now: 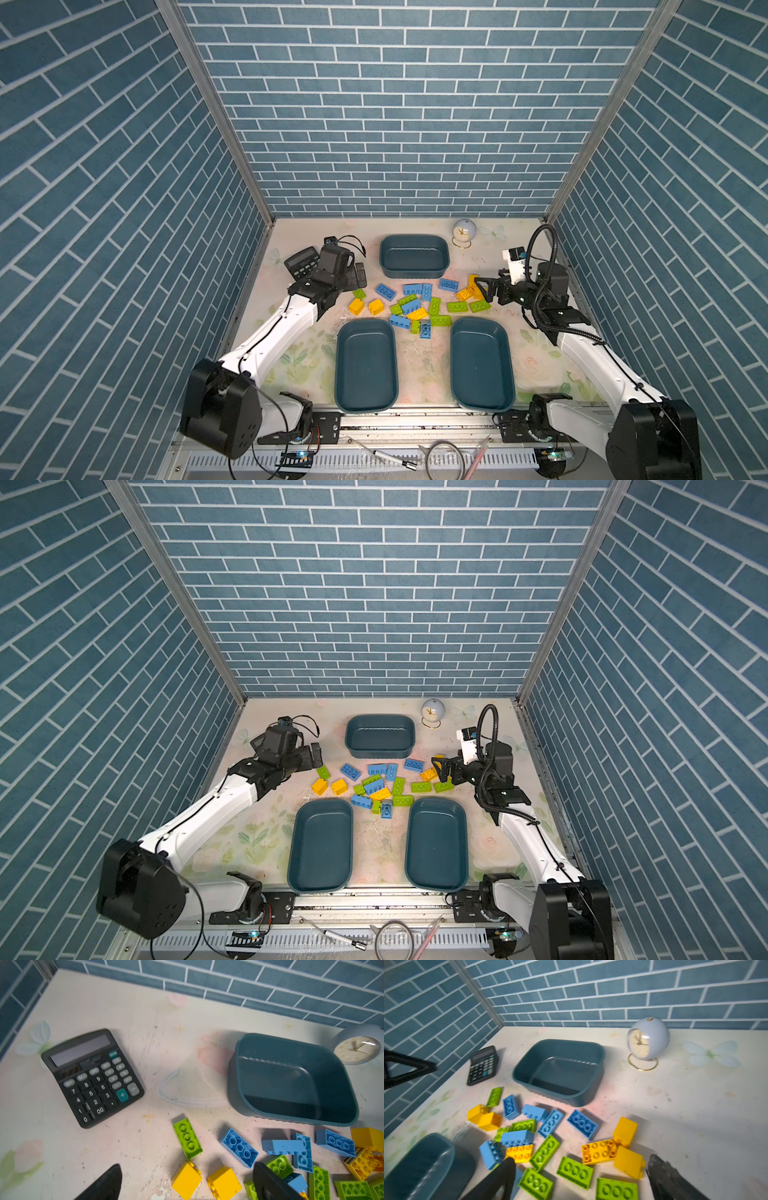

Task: Sort the legos into containers by color
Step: 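Grasp the lime-green brick with the left gripper while the right arm moves over the pile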

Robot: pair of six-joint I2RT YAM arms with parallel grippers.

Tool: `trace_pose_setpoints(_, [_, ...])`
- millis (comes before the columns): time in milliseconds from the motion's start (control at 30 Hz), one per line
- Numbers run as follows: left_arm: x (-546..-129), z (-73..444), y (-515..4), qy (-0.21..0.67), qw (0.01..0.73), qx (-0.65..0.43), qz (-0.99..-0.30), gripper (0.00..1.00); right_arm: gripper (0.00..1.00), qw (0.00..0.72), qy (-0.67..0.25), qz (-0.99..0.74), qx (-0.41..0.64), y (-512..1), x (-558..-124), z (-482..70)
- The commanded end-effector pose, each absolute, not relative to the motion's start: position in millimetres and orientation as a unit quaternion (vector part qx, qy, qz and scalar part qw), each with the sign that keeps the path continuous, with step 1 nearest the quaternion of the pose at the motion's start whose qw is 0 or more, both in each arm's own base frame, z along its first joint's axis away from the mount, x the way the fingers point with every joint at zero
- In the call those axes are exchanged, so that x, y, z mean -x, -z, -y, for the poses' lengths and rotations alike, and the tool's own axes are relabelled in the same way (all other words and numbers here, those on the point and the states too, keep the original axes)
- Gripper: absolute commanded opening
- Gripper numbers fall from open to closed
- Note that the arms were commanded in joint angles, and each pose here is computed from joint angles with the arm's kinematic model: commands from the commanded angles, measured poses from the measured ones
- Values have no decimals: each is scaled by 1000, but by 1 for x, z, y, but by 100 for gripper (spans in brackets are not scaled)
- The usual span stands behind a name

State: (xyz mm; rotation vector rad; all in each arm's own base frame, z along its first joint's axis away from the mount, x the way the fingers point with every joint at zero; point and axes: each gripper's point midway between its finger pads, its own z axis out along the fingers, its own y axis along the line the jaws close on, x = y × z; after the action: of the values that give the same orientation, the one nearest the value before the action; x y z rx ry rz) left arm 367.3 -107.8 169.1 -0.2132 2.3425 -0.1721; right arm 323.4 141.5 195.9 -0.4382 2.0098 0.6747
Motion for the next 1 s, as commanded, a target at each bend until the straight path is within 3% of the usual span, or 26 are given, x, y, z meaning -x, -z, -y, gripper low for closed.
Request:
trace_pose_setpoints(0, [-358,110,-142,55,322,135,-935,100,99,415,-321,-826,206,-197,-298,-167])
trace_pose_setpoints(133, [-368,116,-120,38,288,148,-945,100,99,395,-332,-827,226,-201,-289,-184])
trace_pose_setpoints(367, [-385,120,-84,23,254,204,-945,91,99,372,-336,-828,252,-200,-280,-199])
trace_pose_setpoints(967, [-408,120,-25,-14,213,200,-956,50,99,339,-306,-849,267,-185,-273,-195])
